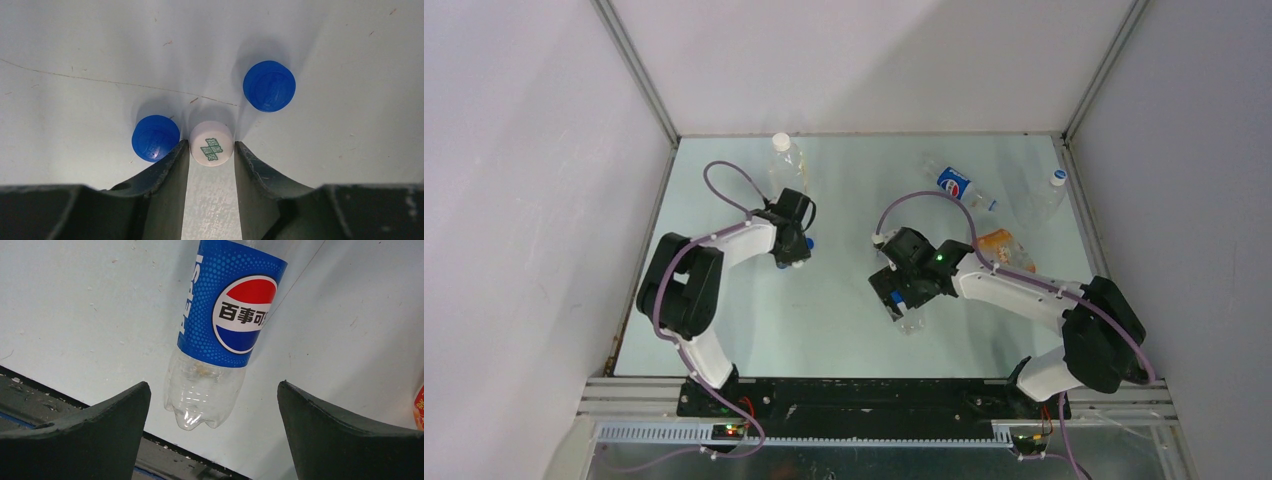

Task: Screw on the bottle caps
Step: Pick up the bottle cap from the center of the board.

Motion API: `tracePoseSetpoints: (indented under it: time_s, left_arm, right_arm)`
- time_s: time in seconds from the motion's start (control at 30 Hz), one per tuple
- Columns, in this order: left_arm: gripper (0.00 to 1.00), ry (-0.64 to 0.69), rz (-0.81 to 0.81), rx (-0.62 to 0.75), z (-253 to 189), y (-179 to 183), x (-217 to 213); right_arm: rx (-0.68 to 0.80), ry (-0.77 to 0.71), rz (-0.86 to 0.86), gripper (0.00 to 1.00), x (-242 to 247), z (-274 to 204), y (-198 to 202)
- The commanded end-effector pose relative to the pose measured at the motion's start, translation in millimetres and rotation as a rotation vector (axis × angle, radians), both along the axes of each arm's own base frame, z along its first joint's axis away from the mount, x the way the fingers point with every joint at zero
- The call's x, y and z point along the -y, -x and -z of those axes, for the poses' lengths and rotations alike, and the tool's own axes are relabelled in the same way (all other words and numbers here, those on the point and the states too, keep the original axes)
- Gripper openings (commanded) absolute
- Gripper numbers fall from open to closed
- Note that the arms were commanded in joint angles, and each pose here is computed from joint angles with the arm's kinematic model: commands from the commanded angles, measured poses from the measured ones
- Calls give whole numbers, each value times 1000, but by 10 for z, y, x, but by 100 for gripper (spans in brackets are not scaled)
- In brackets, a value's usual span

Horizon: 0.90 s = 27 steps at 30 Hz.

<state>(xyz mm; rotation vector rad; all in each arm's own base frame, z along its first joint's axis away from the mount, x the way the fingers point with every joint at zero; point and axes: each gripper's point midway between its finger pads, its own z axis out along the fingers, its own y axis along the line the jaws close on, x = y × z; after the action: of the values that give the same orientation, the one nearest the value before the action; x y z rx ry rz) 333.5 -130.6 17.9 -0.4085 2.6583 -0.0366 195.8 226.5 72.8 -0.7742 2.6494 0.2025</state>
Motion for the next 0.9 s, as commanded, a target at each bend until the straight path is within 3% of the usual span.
tracePoseSetpoints:
  time_s: [0.0,0.3,0.43,0.7,0.8,0.87]
  left_arm:
    - [44,-27,2,26,-68,-132,-34]
    - [42,-25,5,11,-34,-155,-69]
    - [30,-10,16,8,-34,-146,-41]
    - [15,41,63,46,-196,-54,14]
    - [3,98,144,85,-307,-10,116]
    - [1,137,198,129,-428,14,189]
  right_arm:
    - [39,-45,21,99,-34,-116,-55]
    - [38,-58,34,99,-34,-100,-25]
    - [45,-66,36,99,-39,-126,-32]
    - [43,-86,41,99,-79,-147,-56]
    - [25,-104,71,99,-112,-146,-73]
    - [6,-119,90,99,-138,-121,-93]
